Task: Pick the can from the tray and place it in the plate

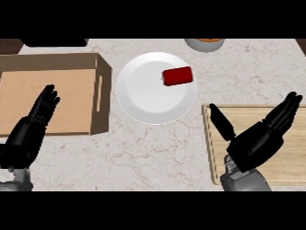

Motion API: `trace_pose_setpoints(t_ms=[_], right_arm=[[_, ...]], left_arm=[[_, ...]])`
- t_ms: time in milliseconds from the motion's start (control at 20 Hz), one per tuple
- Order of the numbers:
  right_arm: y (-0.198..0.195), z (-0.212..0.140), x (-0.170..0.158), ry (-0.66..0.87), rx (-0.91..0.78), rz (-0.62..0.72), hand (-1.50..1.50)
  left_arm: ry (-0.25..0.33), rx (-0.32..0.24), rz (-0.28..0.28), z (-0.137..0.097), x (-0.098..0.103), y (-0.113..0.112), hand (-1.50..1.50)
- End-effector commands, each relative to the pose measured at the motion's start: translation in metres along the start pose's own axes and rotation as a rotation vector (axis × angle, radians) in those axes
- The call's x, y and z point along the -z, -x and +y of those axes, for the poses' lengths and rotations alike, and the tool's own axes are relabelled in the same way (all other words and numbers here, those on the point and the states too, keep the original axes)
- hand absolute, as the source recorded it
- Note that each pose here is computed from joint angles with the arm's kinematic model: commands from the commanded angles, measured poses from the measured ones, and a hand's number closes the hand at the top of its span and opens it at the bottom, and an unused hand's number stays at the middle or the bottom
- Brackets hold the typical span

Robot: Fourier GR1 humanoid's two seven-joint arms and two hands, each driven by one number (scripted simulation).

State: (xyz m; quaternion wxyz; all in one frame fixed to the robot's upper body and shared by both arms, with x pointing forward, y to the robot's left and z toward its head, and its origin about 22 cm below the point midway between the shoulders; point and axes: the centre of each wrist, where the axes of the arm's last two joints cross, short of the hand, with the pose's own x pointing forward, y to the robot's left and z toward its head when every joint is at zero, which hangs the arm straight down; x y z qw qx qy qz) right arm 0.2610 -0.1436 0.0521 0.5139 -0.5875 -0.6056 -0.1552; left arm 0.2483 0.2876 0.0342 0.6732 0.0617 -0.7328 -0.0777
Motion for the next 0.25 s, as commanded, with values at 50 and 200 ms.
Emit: trace_pose_setpoints(t_ms=[50, 200], right_arm=[[0.023, -0.020, -0.033, -0.019, 0.115, 0.210, -1.50], [0.039, -0.030, -0.048, -0.016, 0.104, 0.170, -1.50]], left_arm=[[-0.033, -0.009, 0.147, -0.006, -0.017, 0.034, 0.00], [-0.043, -0.012, 0.145, -0.005, -0.016, 0.034, 0.00]])
